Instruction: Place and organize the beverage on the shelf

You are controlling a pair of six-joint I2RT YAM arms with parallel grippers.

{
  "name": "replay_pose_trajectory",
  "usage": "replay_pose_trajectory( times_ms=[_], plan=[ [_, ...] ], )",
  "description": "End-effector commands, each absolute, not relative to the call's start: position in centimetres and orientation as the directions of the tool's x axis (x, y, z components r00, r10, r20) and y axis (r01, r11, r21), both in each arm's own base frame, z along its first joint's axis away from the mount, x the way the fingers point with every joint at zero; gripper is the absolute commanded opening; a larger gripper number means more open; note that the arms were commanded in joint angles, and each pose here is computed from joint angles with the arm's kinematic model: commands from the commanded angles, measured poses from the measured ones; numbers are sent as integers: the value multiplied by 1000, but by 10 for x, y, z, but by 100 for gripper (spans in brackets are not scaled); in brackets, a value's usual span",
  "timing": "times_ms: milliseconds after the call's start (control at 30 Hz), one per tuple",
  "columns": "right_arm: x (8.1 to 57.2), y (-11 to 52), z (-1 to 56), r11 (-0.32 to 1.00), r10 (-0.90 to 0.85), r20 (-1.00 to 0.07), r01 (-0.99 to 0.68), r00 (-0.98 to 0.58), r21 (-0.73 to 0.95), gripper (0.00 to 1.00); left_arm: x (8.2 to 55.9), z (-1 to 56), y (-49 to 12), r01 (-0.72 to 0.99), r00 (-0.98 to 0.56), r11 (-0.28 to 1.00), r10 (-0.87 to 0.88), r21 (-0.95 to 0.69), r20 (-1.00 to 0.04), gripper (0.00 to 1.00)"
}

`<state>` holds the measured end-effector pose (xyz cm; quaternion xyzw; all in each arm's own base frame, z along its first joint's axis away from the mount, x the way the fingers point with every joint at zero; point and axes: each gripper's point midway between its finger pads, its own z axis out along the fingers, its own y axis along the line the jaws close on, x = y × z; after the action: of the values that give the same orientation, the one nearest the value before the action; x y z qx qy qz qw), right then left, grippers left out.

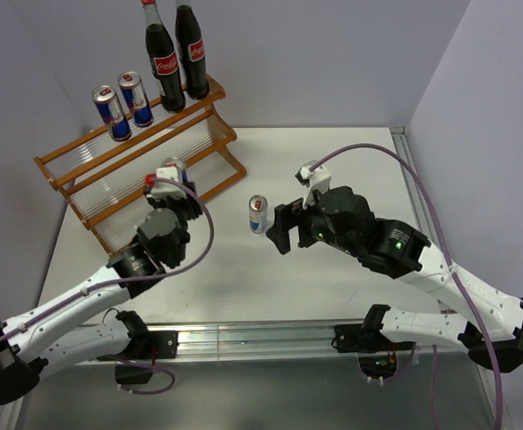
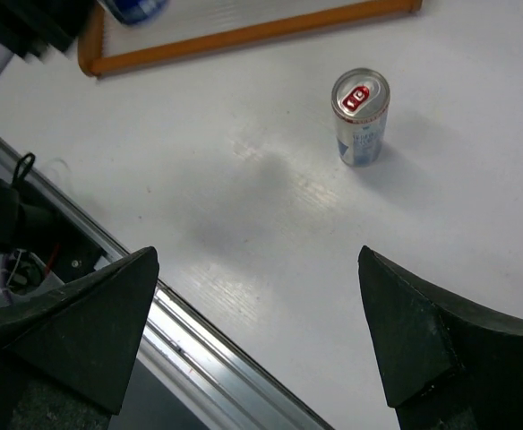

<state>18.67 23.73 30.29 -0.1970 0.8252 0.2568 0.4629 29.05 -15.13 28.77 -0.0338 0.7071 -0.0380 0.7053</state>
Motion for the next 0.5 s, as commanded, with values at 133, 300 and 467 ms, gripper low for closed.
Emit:
replay_pose_trajectory(
  times_ms=[133, 300, 467],
  plan=[
    [195, 244, 305, 769, -71, -885, -591, -460, 246, 100, 309, 377, -83, -194, 126, 952, -217, -238, -968, 0],
    [196, 241, 300, 771, -73, -888, -590, -454, 238, 100, 335, 407, -41, -301, 149, 927, -186, -224, -971, 0],
    [196, 233, 300, 778, -66, -895, -584, -441, 231, 100, 347, 424, -11, -333, 161, 923, -148, -195, -976, 0]
  ],
)
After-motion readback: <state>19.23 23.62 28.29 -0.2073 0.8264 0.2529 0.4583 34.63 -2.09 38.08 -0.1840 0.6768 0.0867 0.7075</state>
